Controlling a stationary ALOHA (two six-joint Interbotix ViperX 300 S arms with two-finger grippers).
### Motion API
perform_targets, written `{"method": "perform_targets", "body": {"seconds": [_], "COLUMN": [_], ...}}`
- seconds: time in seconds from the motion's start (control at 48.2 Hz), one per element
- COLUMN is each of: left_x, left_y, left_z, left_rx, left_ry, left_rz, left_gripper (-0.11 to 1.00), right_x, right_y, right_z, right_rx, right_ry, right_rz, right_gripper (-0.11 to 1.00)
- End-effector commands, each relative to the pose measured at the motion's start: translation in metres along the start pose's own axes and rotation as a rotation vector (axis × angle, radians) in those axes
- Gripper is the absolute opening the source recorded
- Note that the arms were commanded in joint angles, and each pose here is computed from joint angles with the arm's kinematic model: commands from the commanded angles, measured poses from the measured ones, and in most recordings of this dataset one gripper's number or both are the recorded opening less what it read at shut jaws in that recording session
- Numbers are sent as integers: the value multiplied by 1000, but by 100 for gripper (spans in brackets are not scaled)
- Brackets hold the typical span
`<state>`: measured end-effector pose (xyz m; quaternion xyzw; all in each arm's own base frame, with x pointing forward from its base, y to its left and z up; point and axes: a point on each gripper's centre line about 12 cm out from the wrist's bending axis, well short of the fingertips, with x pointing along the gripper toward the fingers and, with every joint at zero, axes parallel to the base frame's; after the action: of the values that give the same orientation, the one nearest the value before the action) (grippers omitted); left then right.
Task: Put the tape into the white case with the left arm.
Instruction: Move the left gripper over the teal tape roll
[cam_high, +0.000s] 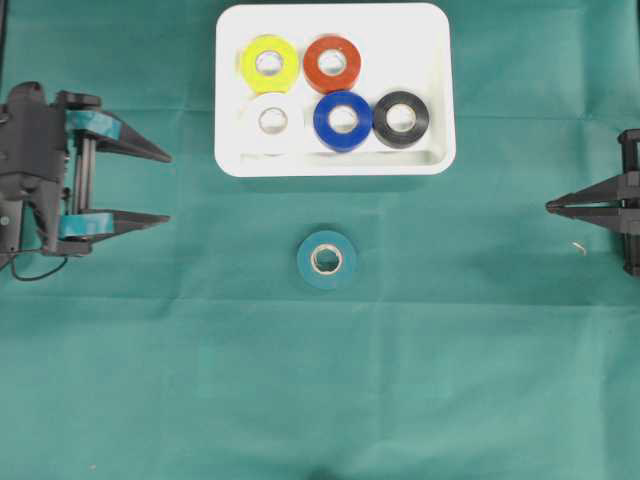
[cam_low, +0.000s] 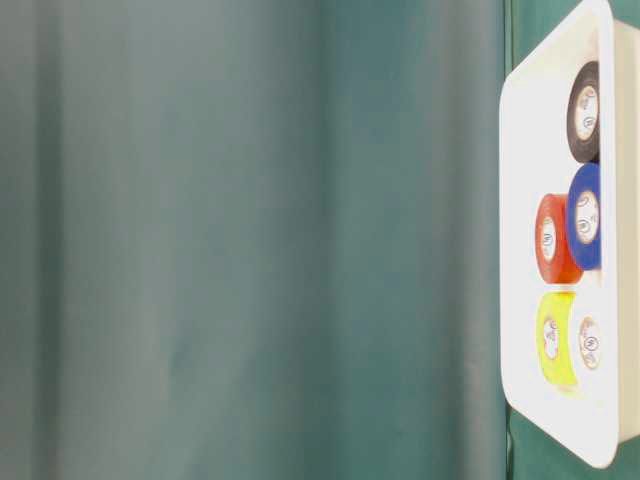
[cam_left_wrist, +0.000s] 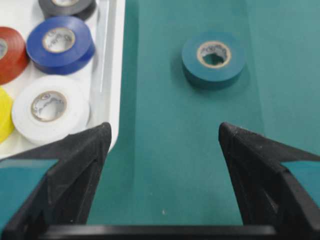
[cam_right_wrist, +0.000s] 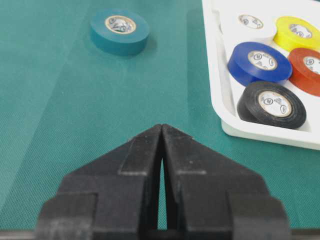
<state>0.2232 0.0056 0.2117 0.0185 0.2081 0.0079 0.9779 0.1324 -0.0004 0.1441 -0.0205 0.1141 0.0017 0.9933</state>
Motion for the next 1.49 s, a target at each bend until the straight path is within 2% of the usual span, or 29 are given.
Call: {"method": "perform_targets", "body": {"seconds": [0.0,0.249,0.539,0.912,1.14,1.285,1.472], "left_x": [-5,-8,0,52,85,106,136], "left_y": [0,0,-2,-24,-29,-30,-33], "left_z": [4,-3,1,6,10,16,22], "left_rx": [-1,-2,-1,36,40,27,-45], "left_ry": [-38,-32,-37,83,134,147,170], "left_rz": [1,0,-6,-80,-88,-87,-81], "left_gripper": [86,85,85,85,85,85,85], "right_x": [1,1,1,1,1,1,1], "right_y": [0,0,0,0,0,0,0], "right_z": [4,3,4,3,3,3,4], "right_rx": [-3,-3,-3,-3,-3,-3,-3], "right_ry": [-12,-11,-12,-11,-11,-11,-12], "right_rz": [-1,-1,1,-1,-1,-1,-1], "right_gripper": [-9,-9,-9,-9,-9,-9,-9]}}
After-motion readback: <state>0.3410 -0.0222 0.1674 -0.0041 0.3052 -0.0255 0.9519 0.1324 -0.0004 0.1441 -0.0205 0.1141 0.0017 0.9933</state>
